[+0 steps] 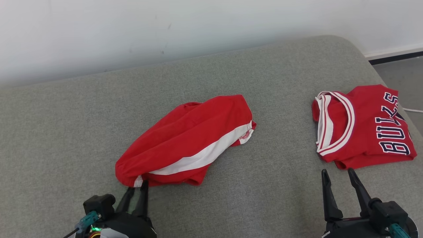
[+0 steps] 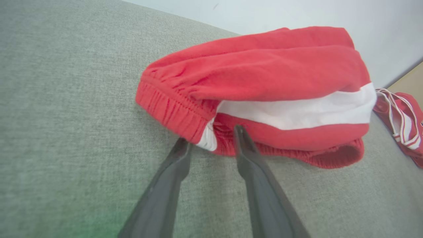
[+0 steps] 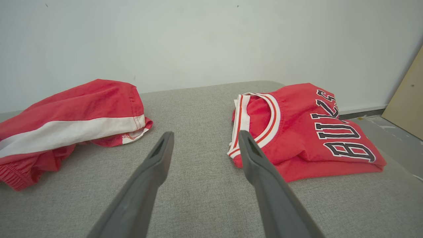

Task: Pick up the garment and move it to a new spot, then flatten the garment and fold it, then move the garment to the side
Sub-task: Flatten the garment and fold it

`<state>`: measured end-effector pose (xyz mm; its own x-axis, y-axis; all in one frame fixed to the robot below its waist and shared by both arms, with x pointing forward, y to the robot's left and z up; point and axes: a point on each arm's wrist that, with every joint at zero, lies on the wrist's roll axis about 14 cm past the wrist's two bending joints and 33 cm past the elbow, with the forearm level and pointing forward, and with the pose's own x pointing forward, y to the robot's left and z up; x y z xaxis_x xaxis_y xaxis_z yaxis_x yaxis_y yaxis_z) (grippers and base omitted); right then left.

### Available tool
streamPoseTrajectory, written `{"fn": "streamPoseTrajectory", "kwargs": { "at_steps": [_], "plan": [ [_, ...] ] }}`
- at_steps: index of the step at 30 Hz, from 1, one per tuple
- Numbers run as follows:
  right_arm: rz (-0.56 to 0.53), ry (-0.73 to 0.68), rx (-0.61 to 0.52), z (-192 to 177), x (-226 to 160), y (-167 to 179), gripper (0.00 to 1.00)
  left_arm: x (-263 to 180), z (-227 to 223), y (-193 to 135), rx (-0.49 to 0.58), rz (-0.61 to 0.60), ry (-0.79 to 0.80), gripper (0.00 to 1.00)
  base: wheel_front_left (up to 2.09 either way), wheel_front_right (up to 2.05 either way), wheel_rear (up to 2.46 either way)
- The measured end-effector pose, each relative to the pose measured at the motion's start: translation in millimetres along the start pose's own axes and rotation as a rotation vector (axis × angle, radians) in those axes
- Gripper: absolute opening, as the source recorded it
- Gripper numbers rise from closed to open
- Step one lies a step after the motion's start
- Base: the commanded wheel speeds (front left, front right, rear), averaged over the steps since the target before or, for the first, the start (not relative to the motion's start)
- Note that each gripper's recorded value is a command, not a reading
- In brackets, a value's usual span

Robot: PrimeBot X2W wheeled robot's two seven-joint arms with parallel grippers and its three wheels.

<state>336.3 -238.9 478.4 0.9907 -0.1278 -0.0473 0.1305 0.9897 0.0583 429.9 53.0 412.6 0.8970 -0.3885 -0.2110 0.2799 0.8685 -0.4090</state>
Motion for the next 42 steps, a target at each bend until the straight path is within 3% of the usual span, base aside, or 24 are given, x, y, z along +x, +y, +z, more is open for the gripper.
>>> {"fn": "streamPoseTrajectory", "kwargs": {
  "at_steps": [2,10,13,24,27,33,42],
  "plan": [
    [0.001,-0.001,0.000,0,0,0,1.00,-1,0,0,-0.001,0.001,-0.001,0.00,0.00,0.00,0.00],
    [0.010,-0.007,0.000,3,1,3,1.00,-7,1,-7,-0.052,-0.006,-0.015,0.00,0.00,0.00,0.00],
    [0.015,-0.012,0.001,4,2,5,1.00,-11,6,-34,-0.184,-0.088,-0.005,0.00,0.00,0.00,0.00],
    [0.024,-0.017,0.002,6,6,7,1.00,-44,65,-49,-0.522,-0.292,0.061,0.00,0.00,0.00,0.00],
    [0.029,-0.013,0.005,5,8,9,1.00,-51,65,-40,-0.518,-0.302,0.134,0.00,0.00,0.00,0.00],
    [0.029,-0.002,0.013,1,9,10,1.00,-55,54,-3,-0.486,-0.210,0.289,0.00,0.00,0.00,0.00],
    [0.012,-0.002,0.018,-2,11,5,1.00,-33,70,48,-0.340,-0.065,0.323,0.00,0.00,0.00,0.00]
  ]
}}
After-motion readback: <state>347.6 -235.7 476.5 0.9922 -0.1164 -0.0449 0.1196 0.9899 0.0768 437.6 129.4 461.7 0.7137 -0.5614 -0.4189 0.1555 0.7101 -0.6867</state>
